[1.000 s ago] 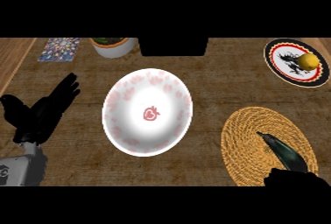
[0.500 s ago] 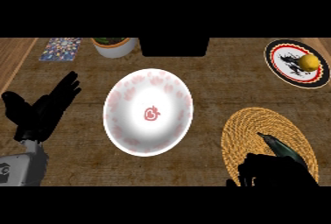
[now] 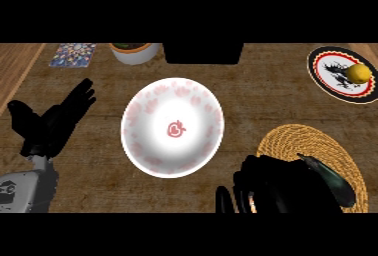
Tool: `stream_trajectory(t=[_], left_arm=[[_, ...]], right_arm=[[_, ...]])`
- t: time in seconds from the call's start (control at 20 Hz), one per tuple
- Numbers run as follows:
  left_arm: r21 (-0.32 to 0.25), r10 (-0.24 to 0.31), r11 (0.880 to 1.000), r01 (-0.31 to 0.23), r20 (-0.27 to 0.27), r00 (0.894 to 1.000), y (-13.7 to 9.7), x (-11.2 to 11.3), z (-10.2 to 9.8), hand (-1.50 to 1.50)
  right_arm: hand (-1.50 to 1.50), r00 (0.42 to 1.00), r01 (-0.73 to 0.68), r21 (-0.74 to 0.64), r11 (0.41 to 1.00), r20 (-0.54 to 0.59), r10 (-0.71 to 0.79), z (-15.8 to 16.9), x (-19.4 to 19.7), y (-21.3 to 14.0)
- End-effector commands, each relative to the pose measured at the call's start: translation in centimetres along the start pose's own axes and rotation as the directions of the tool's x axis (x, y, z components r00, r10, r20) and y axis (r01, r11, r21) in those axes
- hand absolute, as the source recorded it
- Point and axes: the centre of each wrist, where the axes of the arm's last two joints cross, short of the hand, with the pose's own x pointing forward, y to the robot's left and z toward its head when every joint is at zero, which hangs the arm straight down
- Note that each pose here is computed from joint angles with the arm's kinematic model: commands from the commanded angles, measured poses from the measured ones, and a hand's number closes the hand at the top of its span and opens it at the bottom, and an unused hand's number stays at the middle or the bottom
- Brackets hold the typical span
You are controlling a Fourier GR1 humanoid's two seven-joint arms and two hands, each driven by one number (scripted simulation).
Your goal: Pick the cupcake from the placemat and place it in the bowl
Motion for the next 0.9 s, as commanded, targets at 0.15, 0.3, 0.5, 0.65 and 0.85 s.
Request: stream_trajectory(t=[0.15,0.3,0.5,0.65,0.85], left_arm=[[-0.007,-0.007,1.000,0.007,0.001,1.000,-1.3,1.0,-0.4,0.00],[-0.008,0.009,1.000,-0.009,0.007,1.000,1.2,0.0,0.0,0.00],[-0.003,0.000,1.000,0.000,0.000,1.000,0.0,0.5,-1.1,0.00],[-0.013,-0.001,1.000,0.000,-0.006,1.000,0.8,0.9,-1.1,0.00],[-0.013,-0.008,1.000,0.008,0.002,1.000,0.4,0.5,-0.4,0.00]], right_arm=[[1.50,0.995,0.098,-0.037,0.995,-0.024,-0.099,-3.8,4.4,-2.3],[1.50,0.994,0.101,-0.042,0.994,-0.032,-0.103,-7.1,6.3,-2.0],[1.50,0.991,0.104,-0.026,0.994,-0.080,-0.106,-11.1,7.6,-2.0],[1.50,0.988,0.103,-0.039,0.994,-0.115,-0.107,-13.2,8.4,-1.0],[1.50,0.979,0.139,-0.022,0.990,-0.145,-0.141,-17.8,6.0,0.7]])
